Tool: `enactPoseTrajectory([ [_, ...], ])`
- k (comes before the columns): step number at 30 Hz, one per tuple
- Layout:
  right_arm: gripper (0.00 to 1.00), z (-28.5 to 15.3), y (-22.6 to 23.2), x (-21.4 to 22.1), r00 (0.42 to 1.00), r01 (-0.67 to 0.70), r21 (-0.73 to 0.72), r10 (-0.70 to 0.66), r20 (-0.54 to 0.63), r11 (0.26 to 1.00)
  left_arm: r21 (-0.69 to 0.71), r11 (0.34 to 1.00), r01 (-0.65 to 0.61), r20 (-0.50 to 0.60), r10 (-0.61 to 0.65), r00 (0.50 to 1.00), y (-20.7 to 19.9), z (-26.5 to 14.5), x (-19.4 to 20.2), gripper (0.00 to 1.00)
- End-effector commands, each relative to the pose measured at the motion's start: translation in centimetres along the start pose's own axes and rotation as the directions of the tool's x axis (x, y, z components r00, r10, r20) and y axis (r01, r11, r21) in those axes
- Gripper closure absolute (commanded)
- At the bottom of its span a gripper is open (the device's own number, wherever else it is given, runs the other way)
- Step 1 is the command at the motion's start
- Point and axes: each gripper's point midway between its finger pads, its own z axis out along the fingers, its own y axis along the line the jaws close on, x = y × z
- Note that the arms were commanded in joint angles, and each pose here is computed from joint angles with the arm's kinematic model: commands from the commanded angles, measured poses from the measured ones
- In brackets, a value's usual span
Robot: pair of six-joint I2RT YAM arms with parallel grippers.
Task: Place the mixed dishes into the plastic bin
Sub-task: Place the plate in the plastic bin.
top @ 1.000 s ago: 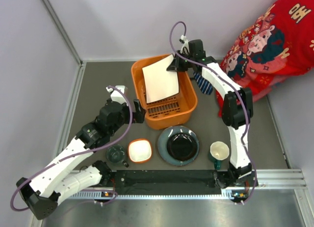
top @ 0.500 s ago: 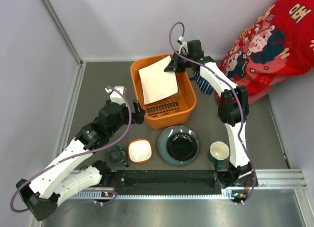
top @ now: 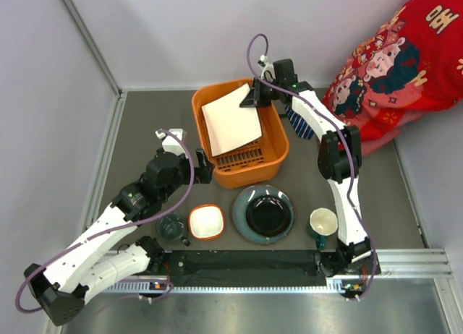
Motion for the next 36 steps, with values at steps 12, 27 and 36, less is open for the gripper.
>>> enactPoseTrajectory([
  [12, 0.61, -1.2, 3.1, -2.7, 0.997, 0.059, -0.092, -0.053, 0.065, 0.994, 0.005, 1.000, 0.023, 0.046, -0.023, 0.999, 0.2, -0.5, -0.8, 0.01],
  [27, 0.38, -0.8, 0.8, -1.5, 0.998, 0.061, 0.002, -0.061, 0.033, 0.998, -0.008, 1.000, 0.027, 0.046, -0.026, 0.999, 0.8, -0.5, -0.2, 0.01],
  [36, 0.37, -0.1, -0.7, -0.7, 0.995, 0.096, 0.136, -0.100, 0.018, 0.986, -0.009, 1.000, 0.028, 0.041, -0.027, 0.999, 1.0, -0.4, 0.2, 0.01],
])
